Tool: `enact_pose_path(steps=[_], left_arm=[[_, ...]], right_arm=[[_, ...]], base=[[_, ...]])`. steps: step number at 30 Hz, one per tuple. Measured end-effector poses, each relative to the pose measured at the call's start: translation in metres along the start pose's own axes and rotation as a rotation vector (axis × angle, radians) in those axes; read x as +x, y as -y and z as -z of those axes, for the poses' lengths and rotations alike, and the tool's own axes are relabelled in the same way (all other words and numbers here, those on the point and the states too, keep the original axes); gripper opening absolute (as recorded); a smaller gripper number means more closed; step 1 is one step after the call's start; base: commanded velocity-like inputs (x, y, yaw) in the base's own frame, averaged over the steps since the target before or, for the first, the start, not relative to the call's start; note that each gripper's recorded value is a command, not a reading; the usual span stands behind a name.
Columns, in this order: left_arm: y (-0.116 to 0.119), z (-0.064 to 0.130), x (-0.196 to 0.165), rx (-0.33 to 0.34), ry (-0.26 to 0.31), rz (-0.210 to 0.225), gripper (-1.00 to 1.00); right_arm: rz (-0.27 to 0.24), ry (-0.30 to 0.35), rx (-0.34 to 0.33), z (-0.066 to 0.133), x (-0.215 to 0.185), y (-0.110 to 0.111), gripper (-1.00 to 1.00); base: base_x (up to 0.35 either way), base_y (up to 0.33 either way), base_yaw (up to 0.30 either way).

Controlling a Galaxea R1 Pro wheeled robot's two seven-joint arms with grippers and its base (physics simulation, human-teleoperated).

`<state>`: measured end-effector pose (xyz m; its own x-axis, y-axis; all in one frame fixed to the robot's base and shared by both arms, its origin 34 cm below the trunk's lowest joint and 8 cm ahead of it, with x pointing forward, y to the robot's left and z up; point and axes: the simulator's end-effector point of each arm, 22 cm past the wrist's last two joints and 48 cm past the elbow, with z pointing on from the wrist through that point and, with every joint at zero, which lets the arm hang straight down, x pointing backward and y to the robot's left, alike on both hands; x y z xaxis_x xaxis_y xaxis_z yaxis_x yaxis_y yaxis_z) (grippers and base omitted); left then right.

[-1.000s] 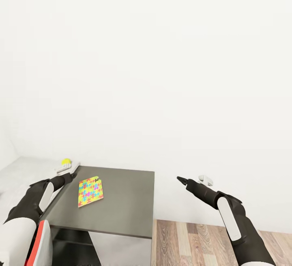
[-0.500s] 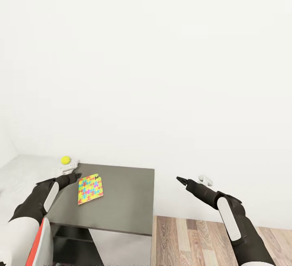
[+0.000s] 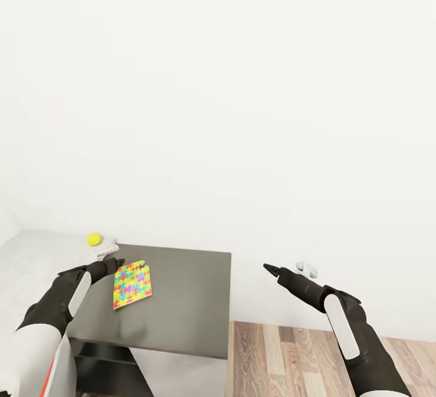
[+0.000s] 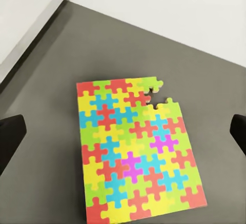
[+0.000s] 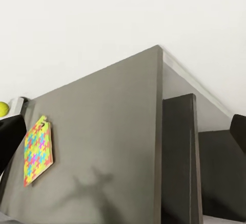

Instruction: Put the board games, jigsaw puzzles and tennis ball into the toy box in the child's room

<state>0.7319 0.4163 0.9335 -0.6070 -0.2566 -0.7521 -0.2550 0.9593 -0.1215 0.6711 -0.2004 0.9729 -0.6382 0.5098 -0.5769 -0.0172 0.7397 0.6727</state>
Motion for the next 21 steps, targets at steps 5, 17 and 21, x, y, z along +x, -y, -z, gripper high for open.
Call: enact_pose_path(steps=[5,17,21], left_arm=[[0.0,-0.003,0.005,-0.001,-0.009,-0.001,1.0],[-0.002,-0.01,0.015,-0.007,-0.028,-0.004,1.0],[-0.003,-0.012,0.018,-0.009,-0.034,-0.005,1.0]], right_arm=[[-0.004,-0.006,0.005,-0.002,0.003,0.003,1.0],[-0.013,-0.021,0.015,-0.006,0.01,0.011,1.0],[-0.015,-0.025,0.019,-0.008,0.012,0.013,1.0]], base=[[0.02,0.0,0.0],[0.024,0.0,0.0],[0.214,0.0,0.0]])
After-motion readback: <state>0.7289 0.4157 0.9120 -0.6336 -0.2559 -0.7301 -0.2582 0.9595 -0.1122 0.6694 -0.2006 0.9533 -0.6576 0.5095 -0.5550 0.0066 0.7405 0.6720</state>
